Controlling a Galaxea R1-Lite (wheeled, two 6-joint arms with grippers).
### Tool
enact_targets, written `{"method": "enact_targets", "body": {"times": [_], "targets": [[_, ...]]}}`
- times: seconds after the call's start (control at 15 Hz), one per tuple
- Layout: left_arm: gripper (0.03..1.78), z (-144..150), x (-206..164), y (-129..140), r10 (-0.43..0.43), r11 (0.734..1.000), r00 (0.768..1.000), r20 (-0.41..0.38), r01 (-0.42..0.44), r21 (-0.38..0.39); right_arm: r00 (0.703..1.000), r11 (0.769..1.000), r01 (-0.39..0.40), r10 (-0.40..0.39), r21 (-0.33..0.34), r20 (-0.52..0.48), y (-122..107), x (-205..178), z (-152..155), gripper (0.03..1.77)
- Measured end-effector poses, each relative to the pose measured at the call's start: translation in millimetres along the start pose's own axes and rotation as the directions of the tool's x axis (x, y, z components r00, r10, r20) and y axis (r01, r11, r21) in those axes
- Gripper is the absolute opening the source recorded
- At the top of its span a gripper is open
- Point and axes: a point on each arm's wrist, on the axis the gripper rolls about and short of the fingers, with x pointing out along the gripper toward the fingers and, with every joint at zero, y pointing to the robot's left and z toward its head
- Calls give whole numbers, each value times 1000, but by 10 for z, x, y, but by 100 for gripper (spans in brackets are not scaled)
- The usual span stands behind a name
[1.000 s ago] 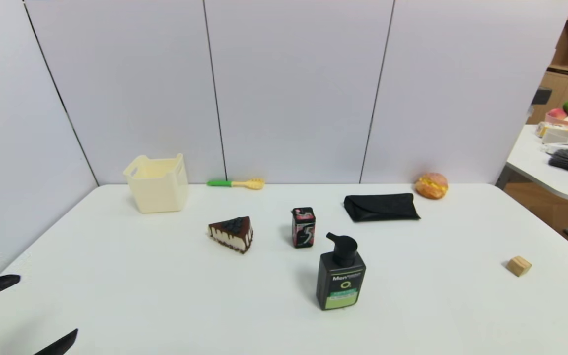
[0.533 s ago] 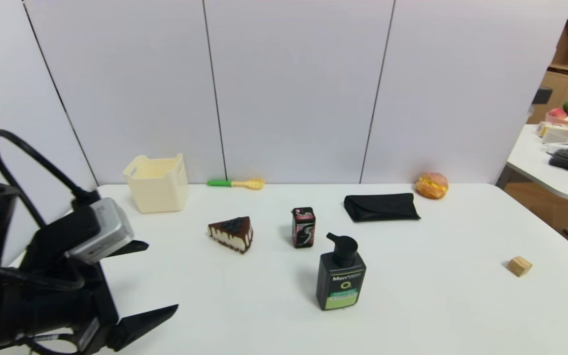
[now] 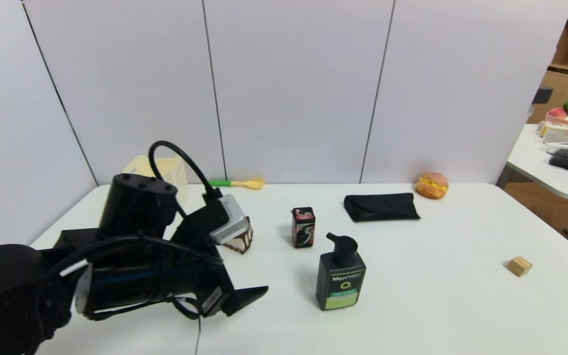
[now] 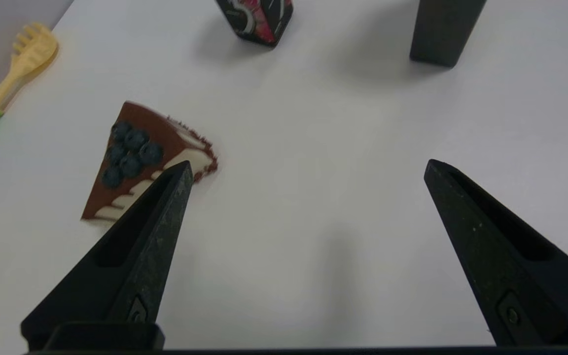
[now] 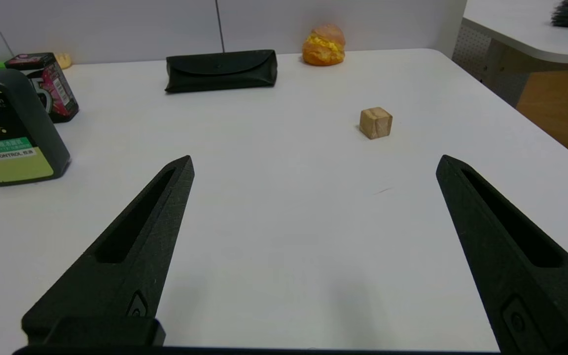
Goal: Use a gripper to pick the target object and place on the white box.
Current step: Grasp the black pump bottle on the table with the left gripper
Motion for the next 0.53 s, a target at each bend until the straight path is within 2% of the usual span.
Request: {"method": "enact_targets", "body": {"times": [0.2,0.53], "targets": [[169,60,317,-137,-90,996,993,71,90,1,1000,1000,0,0,0,0,0,0,0,170],[169,96,633,-301,-209,978,971,112,207,28,1000,1000,0,0,0,0,0,0,0,170]]}}
